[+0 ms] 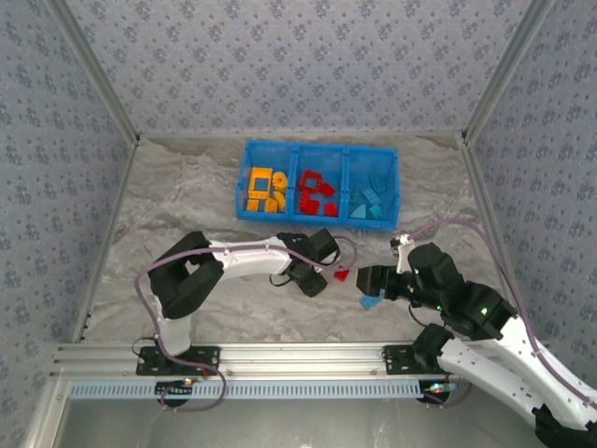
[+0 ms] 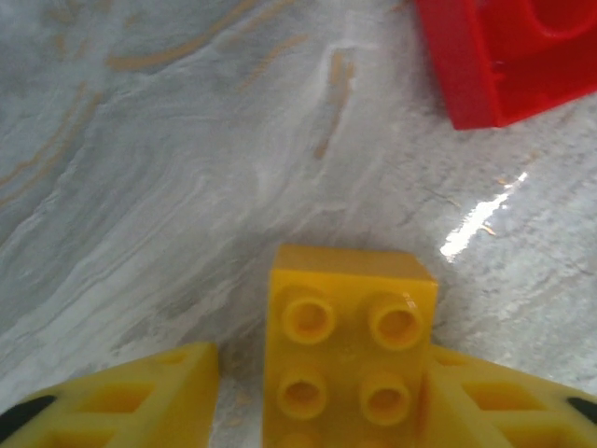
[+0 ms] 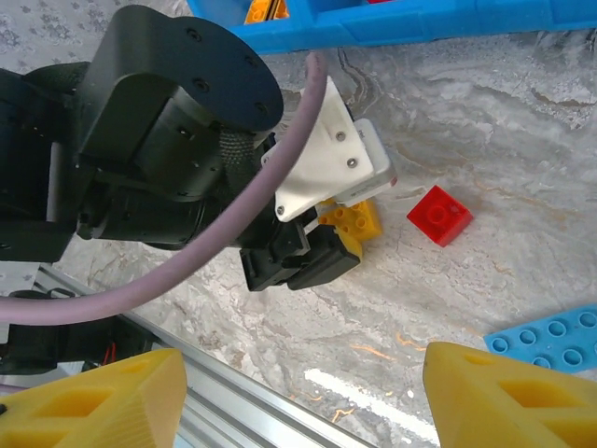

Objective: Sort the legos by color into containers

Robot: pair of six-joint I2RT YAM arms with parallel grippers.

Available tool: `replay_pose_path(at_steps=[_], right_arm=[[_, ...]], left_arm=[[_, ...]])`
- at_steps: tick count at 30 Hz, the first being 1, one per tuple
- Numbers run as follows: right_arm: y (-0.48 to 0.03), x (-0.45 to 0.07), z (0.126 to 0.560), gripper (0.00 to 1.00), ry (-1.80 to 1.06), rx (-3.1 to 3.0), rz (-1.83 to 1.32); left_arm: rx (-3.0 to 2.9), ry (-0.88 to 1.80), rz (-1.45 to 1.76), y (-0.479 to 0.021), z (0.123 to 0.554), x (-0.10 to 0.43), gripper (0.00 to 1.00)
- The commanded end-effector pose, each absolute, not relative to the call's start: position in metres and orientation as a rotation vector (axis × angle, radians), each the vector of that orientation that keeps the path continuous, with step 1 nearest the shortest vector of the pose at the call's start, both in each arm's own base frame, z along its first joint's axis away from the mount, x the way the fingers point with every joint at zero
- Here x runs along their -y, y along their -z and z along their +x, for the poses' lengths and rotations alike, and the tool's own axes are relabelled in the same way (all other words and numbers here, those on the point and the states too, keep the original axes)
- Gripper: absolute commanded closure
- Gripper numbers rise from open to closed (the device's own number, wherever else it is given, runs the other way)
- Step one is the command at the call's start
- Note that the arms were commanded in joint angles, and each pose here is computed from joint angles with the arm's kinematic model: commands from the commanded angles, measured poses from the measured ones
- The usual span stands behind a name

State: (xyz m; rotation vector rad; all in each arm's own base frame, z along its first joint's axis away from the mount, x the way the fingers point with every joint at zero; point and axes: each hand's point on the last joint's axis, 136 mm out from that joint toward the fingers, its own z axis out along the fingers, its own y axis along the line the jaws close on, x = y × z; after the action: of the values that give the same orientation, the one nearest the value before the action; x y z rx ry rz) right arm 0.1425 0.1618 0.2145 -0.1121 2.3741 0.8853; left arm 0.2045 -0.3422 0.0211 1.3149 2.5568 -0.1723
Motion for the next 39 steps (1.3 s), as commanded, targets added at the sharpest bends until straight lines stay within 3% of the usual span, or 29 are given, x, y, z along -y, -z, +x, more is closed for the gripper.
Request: replay_pose_path(at_steps=[1, 4, 6, 15, 19, 28, 39], right_arm=[[-0.216, -0.166, 0.142, 0.30, -0.929, -2.376, -0.085], [-0.216, -0.167, 0.143, 0.31, -0.922, -2.377, -0.083], [-0.219, -0.168, 0.145, 0.31, -0.925, -2.366, -0.090], [-0.240, -0.226, 0.169, 0.31, -0.934, -2.290, -0.326], [-0.255, -0.262, 0.189, 0.32, -0.874, -2.238, -0.448], [-0.246, -0.307, 0.238, 0.33, -0.720, -2.231, -0.417], [-0.237, -0.333, 0.246, 0.33, -0.707, -2.235, -0.419]], left_arm=[[-2.529, 0.139, 1.343, -0.020, 0.207, 0.348, 0.52], [-2.508, 0.117, 1.324, -0.025, 0.208, 0.348, 0.69], [-2.488, 0.110, 1.265, -0.038, 0.212, 0.344, 0.74], [-2.500, 0.188, 0.783, -0.143, 0.258, 0.284, 0.75], [-2.577, 0.211, 0.550, -0.163, 0.295, 0.247, 0.74], [-2.745, 0.143, 0.116, -0.134, 0.390, 0.201, 0.74], [-2.828, -0.001, -0.021, -0.083, 0.430, 0.190, 0.73]])
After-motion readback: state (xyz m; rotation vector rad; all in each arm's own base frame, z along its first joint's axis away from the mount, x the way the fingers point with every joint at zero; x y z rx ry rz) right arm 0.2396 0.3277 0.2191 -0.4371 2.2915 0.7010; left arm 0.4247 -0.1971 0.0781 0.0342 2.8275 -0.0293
